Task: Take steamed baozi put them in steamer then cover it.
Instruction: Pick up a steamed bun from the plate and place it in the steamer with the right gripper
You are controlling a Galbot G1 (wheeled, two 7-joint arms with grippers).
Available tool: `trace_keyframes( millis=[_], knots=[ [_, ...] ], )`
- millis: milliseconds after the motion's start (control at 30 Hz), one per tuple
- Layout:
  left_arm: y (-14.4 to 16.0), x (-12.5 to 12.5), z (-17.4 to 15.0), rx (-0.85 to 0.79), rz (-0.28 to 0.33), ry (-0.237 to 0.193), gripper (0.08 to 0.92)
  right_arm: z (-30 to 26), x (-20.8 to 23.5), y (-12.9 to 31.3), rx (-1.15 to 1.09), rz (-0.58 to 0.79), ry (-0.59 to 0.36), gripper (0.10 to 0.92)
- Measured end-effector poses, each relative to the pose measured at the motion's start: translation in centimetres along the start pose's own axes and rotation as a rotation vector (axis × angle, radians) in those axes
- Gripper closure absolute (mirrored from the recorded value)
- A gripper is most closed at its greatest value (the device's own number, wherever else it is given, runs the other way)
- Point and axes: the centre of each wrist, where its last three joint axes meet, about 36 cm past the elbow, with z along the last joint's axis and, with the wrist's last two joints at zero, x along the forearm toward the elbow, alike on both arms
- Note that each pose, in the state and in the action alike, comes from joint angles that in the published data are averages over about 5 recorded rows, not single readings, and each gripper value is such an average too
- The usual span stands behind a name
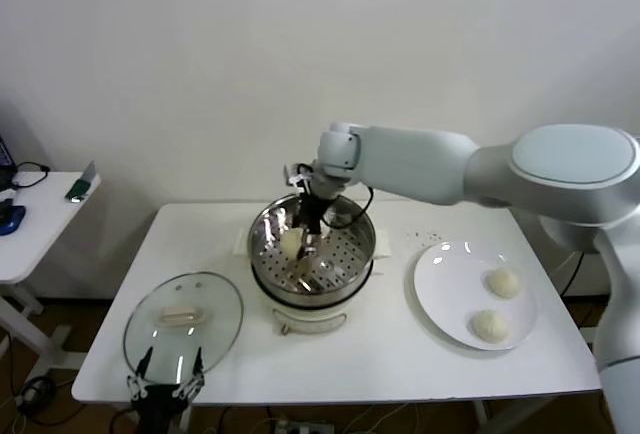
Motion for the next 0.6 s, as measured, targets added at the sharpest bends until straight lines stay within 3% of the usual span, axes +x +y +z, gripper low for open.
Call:
trace_keyframes(
  millis=[167,333,600],
  knots=[
    [0.1,-0.1,0.2,0.001,-0.002,0.004,0.177,-0.6,-1.4,-0.2,0.006,-0.004,0.014,0.282],
    [0.1,-0.2,0.4,0.003,-0.003,0.006,0.177,-1.1,-2.2,-0.4,0.011,0.0,0.021,0.225],
    [0.1,-0.3,0.4,0.005,-0.006,0.003,0.177,-0.8,-1.1,-0.4,0.015,0.006,0.031,0.2]
  ],
)
